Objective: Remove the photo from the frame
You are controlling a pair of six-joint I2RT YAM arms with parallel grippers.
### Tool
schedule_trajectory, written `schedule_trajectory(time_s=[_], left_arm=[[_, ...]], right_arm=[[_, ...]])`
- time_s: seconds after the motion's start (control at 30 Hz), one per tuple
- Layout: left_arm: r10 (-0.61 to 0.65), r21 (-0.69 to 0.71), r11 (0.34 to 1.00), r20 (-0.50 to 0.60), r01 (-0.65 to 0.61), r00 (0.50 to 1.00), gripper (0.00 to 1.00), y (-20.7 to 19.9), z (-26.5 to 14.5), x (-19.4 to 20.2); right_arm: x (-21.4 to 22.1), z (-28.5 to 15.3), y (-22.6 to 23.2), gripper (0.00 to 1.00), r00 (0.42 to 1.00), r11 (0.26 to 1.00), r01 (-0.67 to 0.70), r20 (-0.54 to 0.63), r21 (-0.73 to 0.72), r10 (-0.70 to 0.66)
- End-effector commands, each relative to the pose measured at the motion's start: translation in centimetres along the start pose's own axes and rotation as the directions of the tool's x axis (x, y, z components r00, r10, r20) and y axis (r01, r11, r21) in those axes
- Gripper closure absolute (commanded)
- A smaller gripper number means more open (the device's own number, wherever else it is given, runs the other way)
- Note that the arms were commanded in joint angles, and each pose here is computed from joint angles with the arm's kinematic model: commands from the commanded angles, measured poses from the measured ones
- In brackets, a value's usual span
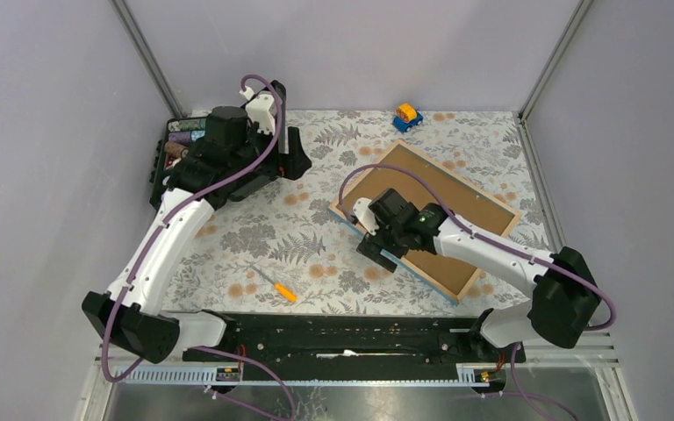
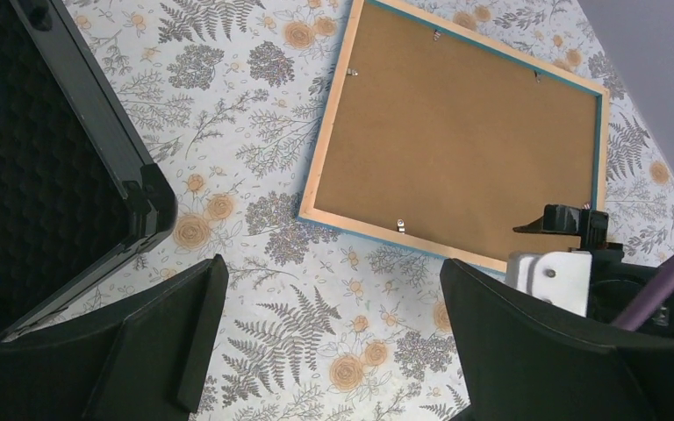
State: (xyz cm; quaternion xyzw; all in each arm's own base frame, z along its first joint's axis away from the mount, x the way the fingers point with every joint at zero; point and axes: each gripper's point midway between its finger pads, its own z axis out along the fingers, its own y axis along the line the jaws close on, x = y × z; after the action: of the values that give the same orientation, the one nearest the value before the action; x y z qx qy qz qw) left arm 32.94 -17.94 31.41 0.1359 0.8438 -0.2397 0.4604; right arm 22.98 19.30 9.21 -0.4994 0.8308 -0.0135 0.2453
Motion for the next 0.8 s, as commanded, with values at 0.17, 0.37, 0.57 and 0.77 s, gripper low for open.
schedule_trajectory(time_s=[0.17,0.37,0.57,0.77], left_arm=[[0.131,0.109,0.986,-0.047,-0.125,0.990,0.01,-0.6,0.7,1.9],[0.333,0.295,0.922,-0.276,-0.251,0.902,0.01,-1.8,3.2,10.6],[0.570,0.348,0.819,-0.412,-0.456,0.711,0.01,-4.2,5.6,18.9],[0.657,0.448,0.752,-0.452,-0.484,0.603,0.01,-6.0,8.2,23.6]], right_arm=[[-4.2,-4.5,-4.8,0.00,0.940,0.910,-0.263,0.129,-0.320,0.316],[1.6,-3.1,-15.0,0.00,0.859,0.831,-0.485,0.029,-0.274,0.511],[7.1,-1.6,-23.9,0.00,0.757,0.744,-0.632,0.036,-0.216,0.653],[11.8,2.1,-28.3,0.00,0.717,0.706,-0.690,-0.017,-0.159,0.697]])
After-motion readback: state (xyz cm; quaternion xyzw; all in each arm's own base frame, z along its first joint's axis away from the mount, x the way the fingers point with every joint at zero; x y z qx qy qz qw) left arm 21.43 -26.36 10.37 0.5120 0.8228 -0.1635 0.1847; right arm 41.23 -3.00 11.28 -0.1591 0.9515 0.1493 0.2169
